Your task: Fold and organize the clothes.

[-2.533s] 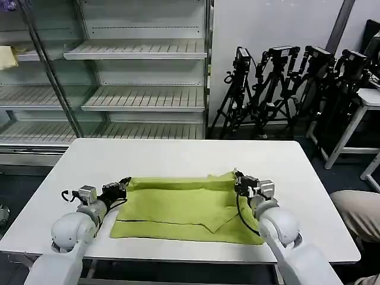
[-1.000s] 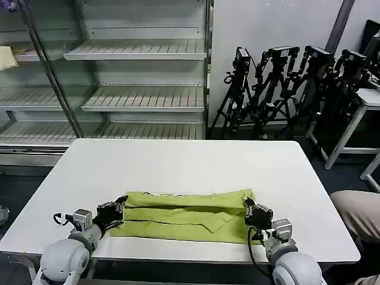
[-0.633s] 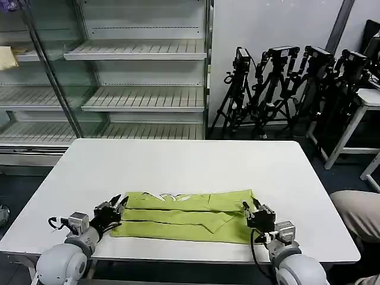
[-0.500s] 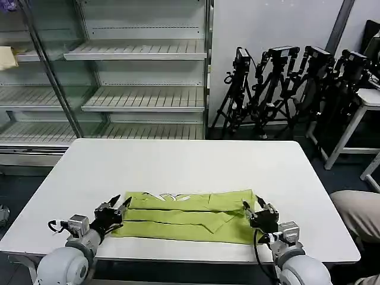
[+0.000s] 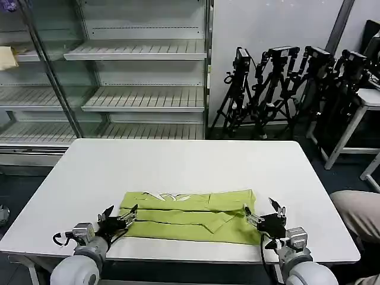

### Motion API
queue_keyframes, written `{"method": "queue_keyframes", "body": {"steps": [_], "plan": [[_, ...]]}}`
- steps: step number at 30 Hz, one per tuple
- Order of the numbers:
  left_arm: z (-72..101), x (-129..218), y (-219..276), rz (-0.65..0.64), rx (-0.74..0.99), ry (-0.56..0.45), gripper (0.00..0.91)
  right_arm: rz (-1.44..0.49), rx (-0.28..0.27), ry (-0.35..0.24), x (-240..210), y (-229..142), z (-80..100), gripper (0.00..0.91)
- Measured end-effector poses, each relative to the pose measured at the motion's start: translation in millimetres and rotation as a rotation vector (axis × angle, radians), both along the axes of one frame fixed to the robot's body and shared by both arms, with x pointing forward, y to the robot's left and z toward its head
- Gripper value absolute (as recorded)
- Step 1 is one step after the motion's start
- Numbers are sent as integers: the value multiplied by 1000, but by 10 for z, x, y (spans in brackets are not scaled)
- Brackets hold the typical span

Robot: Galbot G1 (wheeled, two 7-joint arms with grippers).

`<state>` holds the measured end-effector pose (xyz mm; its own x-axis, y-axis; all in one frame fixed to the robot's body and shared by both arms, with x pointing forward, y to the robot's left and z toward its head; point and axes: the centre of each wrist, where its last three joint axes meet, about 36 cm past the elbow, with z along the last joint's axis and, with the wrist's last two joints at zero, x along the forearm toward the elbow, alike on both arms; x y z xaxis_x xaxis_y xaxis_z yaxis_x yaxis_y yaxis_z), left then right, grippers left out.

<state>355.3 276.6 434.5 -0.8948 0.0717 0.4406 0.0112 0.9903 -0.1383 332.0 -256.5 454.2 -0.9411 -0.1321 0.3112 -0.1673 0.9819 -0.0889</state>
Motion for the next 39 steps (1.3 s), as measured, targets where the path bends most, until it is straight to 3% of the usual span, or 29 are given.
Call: {"method": "queue_keyframes", "body": {"steps": [1, 3, 26, 39], "plan": [[-12, 2, -8, 6, -6, 5, 383, 0, -1, 0, -2, 0, -2, 907], [-37, 2, -29, 13, -22, 15, 20, -2, -3, -2, -1, -5, -1, 907], [-149, 31, -206, 30, -76, 52, 20, -18, -11, 1, -54, -19, -33, 907], [-106, 141, 212, 71, 101, 14, 10, -12, -17, -11, -43, 9, -52, 907]]}}
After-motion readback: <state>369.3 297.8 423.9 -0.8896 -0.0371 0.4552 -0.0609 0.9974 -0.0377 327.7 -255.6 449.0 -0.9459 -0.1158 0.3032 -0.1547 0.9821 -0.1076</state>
